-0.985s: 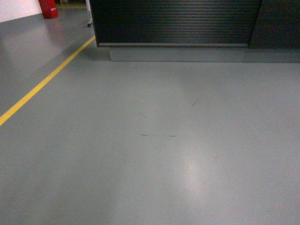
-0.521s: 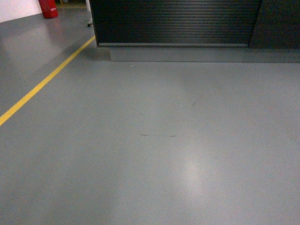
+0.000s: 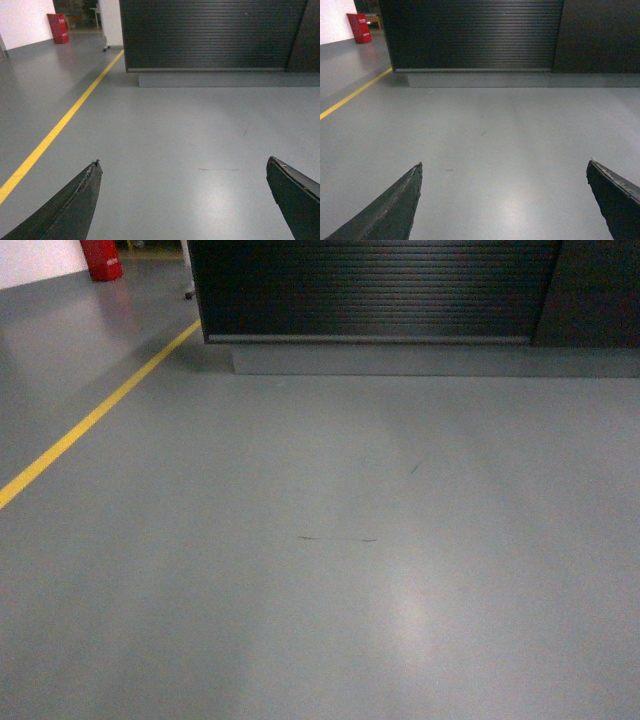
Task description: Place dark red mango on scale at checkout
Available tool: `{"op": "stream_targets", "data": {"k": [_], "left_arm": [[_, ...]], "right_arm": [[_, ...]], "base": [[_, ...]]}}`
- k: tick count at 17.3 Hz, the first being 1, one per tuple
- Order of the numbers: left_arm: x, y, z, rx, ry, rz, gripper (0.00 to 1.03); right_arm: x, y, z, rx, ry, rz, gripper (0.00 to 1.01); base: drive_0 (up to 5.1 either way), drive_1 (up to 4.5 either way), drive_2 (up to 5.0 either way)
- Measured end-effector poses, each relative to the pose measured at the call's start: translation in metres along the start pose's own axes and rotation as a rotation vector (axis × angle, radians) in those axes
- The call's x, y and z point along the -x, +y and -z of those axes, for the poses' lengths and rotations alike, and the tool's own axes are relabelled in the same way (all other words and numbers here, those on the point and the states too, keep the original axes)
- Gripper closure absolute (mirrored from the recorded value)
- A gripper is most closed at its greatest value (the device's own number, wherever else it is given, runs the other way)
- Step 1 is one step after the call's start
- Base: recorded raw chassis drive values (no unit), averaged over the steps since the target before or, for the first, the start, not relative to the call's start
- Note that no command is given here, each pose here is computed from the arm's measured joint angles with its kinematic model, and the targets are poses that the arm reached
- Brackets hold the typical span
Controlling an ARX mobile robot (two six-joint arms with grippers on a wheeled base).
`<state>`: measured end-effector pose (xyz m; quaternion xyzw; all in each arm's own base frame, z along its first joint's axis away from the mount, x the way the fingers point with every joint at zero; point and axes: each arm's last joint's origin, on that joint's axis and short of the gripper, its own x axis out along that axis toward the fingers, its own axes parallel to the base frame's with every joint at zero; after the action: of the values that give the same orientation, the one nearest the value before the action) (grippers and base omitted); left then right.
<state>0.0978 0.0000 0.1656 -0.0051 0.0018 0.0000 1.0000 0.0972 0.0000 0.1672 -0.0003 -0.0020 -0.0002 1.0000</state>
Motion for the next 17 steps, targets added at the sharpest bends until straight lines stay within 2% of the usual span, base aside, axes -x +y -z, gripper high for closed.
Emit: {"op": "stream_targets", "data": {"k": [17], "left_arm": [[0.0,0.0,0.0001,0.0,0.001,0.0,0.05]], "right_arm": [[0.0,0.0,0.0001,0.0,0.001,0.0,0.03]], "base": [[0.0,0.0,0.0]]}}
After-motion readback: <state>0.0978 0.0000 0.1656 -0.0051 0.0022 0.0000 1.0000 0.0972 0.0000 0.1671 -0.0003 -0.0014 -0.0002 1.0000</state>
